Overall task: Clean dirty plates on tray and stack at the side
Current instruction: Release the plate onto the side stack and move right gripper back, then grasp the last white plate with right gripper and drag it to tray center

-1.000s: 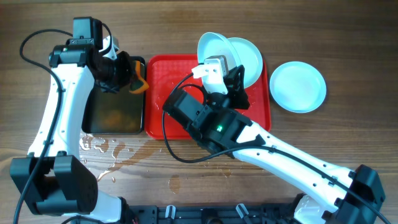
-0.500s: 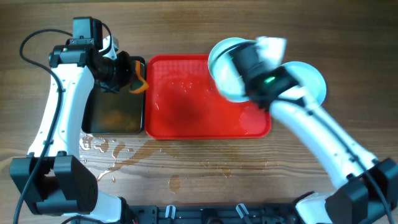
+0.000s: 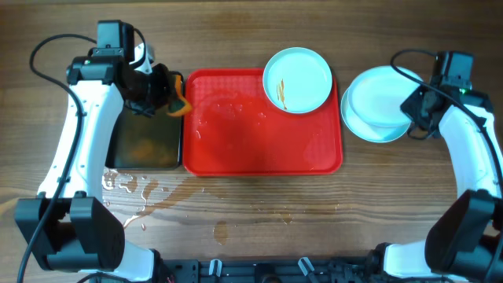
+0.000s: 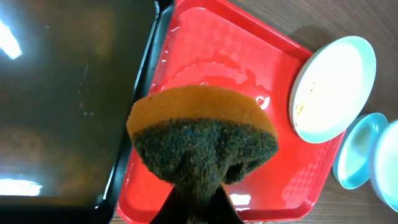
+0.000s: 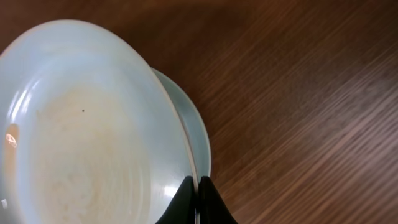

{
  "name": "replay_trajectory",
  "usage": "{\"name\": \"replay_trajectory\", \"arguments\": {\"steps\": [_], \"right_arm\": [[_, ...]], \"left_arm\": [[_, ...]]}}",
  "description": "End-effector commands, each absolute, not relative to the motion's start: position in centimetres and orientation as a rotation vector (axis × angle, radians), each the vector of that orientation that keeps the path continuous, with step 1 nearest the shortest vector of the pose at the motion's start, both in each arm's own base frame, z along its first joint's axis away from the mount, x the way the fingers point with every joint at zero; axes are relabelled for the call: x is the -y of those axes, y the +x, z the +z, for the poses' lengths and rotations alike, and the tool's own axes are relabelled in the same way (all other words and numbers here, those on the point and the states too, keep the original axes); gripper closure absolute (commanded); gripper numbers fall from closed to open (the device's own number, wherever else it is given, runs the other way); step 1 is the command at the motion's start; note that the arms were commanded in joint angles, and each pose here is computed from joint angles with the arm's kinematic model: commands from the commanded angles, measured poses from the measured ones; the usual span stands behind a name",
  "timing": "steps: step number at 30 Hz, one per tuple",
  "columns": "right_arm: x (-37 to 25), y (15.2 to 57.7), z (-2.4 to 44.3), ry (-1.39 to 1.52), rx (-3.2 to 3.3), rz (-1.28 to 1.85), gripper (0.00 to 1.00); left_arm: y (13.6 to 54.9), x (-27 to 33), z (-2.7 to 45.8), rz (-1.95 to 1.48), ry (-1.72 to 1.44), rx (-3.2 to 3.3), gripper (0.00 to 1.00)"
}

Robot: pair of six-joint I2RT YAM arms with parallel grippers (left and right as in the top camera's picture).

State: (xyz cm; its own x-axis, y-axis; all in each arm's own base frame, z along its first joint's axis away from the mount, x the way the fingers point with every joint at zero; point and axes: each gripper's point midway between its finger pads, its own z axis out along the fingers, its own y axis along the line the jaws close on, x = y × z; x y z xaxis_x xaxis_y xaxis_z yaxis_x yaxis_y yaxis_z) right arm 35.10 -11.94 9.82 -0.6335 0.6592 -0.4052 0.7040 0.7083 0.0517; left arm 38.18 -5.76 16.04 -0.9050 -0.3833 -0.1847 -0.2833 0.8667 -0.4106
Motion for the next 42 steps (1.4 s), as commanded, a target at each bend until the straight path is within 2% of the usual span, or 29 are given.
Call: {"name": "replay_trajectory", "arguments": {"steps": [1, 6, 9, 10, 15, 19, 21, 25, 30, 34, 38, 42], "right_arm": [[11.1, 35.5, 6.9, 1.046, -2.560, -0.026, 0.96], [9.9, 36.0, 4.5, 1.019, -2.626, 0.059, 0.94], [9.0, 36.0, 4.0, 0.976, -2.666, 0.108, 0.74], [8.8, 36.1, 4.0, 0.970, -2.666, 0.115, 0.71], [7.6, 38.0, 6.9, 0.885, -2.647, 0.146, 0.68], [3.6, 40.9, 10.3, 0.684, -2.632, 0.246, 0.65], [0.3, 42.3, 11.6, 0.564, -2.614, 0.287, 0.61], [-5.4, 44.0, 11.8, 0.451, -2.567, 0.249, 0.46], [-10.1, 44.1, 8.0, 0.371, -2.656, 0.242, 0.46], [-10.1, 42.7, 3.4, 0.383, -2.785, 0.191, 0.56], [-10.2, 42.2, 3.0, 0.375, -2.814, 0.195, 0.60], [-10.0, 41.0, 1.4, 0.345, -2.885, 0.157, 0.59]], "left_arm": [[38.8, 6.5, 16.5, -0.556, -0.454, -2.762, 0.96], [38.9, 6.6, 16.6, -0.557, -0.450, -2.757, 0.96], [38.9, 6.6, 16.6, -0.557, -0.450, -2.757, 0.96], [38.9, 6.6, 16.6, -0.557, -0.450, -2.757, 0.96], [39.0, 6.6, 16.6, -0.558, -0.448, -2.753, 0.96], [39.0, 6.6, 16.6, -0.558, -0.449, -2.753, 0.96], [39.0, 6.6, 16.6, -0.558, -0.448, -2.753, 0.96], [39.0, 6.6, 16.6, -0.558, -0.448, -2.754, 0.96], [38.9, 6.6, 16.6, -0.558, -0.448, -2.754, 0.96], [39.0, 6.6, 16.6, -0.558, -0.448, -2.754, 0.96], [38.9, 6.6, 16.6, -0.558, -0.448, -2.754, 0.96], [38.9, 6.6, 16.6, -0.558, -0.448, -2.754, 0.96]]}}
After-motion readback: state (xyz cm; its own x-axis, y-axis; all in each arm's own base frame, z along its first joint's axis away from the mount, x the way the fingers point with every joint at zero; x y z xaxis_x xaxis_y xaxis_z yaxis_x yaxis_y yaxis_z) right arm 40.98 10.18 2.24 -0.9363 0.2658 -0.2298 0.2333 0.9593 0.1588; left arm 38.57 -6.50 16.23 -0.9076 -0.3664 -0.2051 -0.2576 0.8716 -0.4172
